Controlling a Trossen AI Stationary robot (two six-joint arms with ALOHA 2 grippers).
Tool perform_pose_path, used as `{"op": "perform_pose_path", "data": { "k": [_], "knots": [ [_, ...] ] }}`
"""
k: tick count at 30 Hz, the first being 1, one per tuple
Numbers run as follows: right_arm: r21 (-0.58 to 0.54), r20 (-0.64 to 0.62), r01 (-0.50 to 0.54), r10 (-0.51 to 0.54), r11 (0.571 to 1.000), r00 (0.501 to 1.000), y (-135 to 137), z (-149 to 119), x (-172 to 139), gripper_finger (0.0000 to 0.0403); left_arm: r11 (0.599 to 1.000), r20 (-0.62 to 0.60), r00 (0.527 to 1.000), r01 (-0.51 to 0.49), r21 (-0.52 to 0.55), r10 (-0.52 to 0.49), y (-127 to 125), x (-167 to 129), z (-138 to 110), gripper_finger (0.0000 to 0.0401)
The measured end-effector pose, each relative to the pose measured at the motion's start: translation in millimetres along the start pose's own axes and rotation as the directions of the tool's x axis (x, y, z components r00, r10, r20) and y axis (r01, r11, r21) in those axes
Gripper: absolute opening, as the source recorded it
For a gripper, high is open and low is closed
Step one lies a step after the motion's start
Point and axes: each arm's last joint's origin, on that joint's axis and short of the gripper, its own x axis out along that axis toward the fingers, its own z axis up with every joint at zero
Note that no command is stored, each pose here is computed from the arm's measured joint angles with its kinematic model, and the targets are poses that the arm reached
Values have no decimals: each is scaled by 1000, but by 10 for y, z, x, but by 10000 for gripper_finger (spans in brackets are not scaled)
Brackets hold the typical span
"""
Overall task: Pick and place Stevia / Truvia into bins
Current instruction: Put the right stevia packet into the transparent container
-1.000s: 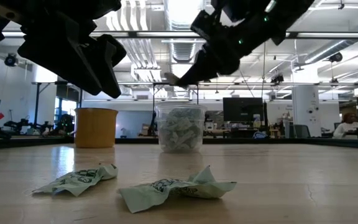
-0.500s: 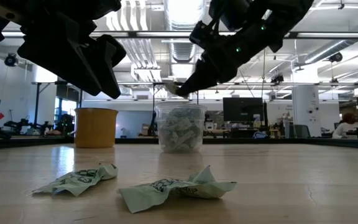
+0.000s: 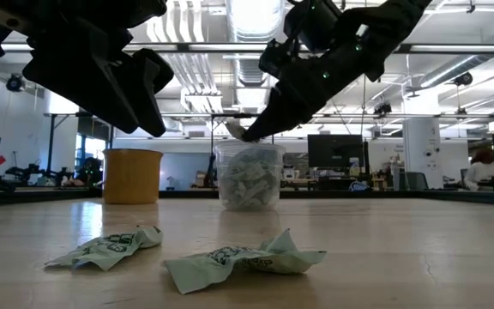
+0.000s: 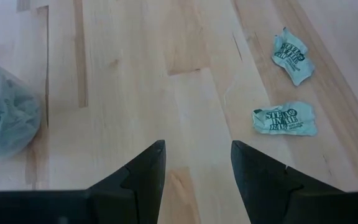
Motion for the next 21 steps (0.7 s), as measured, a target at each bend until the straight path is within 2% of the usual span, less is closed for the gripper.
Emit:
{"op": "perform_pose_path", "data": {
  "k": [15,21],
  "knots": [
    [52,-49,-22,25,998,998,-23,-74,40,13,1000,-2,1000,-1,1,1,1,4,-11,167],
    [60,-64,-63,67,996,996,-13,-92,39,13,1000,1,1000,-1,0,1,2,11,-24,167]
  ]
}}
